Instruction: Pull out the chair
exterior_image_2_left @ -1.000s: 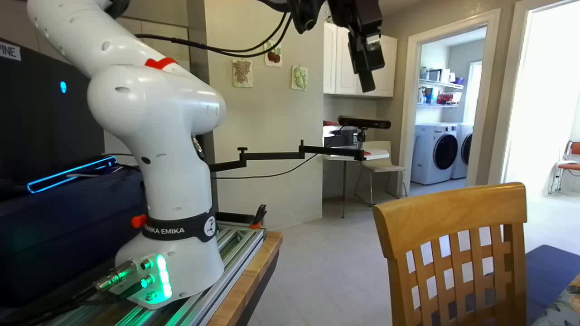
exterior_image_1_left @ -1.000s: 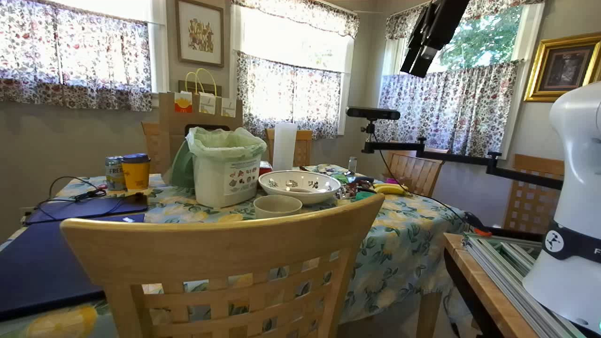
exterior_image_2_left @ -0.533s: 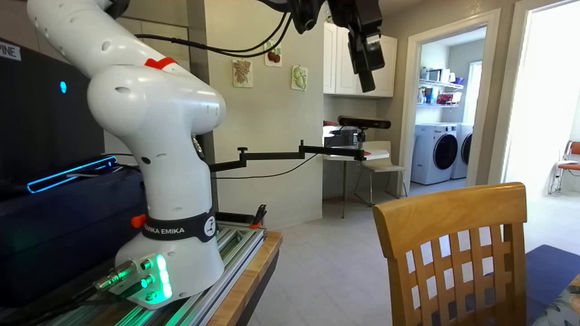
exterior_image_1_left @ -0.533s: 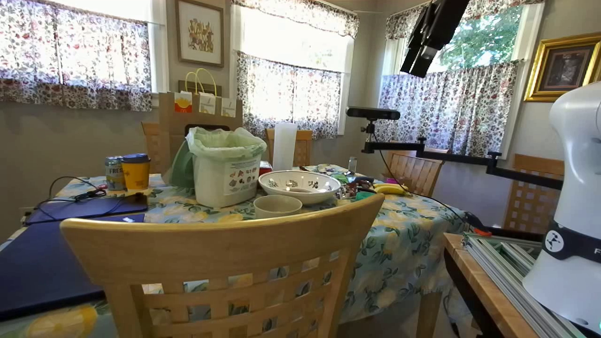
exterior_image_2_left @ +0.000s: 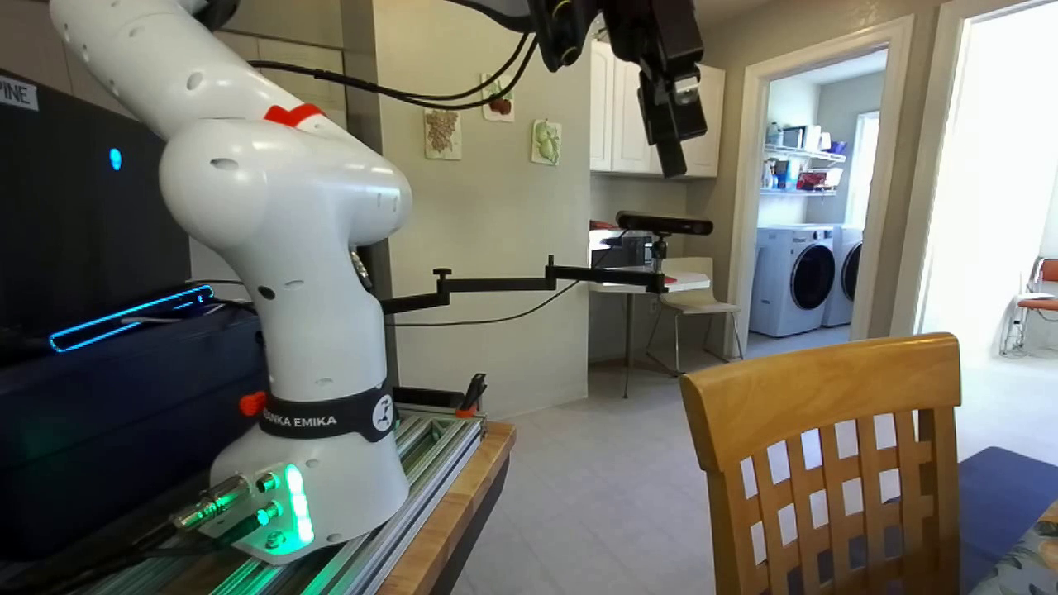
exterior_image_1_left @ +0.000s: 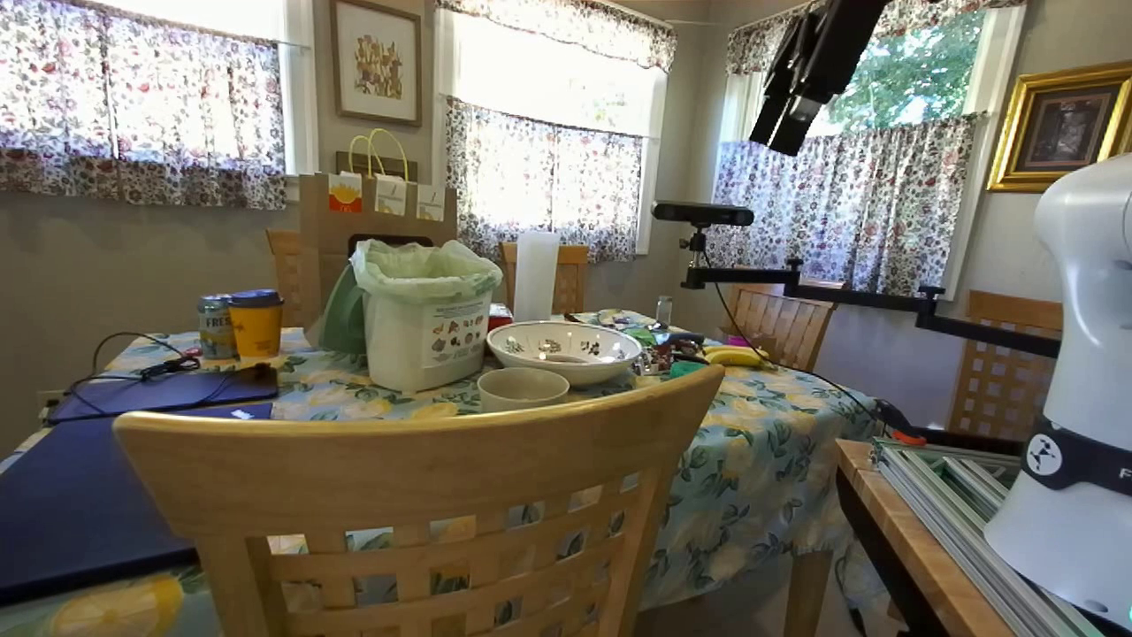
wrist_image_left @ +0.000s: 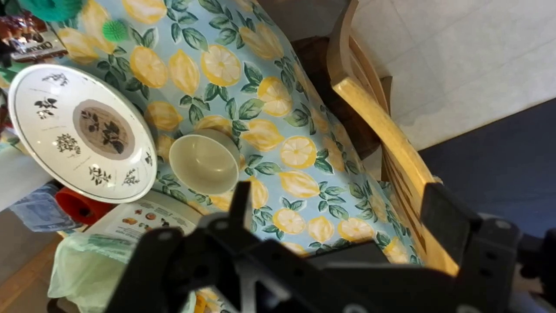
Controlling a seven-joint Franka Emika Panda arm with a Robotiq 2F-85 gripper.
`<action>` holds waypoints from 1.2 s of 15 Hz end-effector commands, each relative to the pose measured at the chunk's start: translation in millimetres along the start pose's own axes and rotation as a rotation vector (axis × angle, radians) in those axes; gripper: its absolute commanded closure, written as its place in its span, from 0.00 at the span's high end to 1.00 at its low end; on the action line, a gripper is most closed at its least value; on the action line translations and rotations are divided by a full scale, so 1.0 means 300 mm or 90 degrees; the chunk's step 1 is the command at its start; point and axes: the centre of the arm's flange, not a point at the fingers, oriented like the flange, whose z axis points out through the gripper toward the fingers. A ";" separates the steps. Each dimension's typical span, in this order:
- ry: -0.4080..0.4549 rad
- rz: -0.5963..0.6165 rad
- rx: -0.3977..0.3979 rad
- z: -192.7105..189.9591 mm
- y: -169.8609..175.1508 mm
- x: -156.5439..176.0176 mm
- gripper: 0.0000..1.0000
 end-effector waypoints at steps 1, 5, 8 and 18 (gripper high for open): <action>0.022 -0.052 -0.008 0.033 -0.116 0.074 1.00; 0.053 -0.096 -0.020 0.064 -0.239 0.155 1.00; 0.060 -0.112 -0.028 0.084 -0.291 0.217 1.00; 0.052 -0.128 -0.019 0.099 -0.320 0.247 1.00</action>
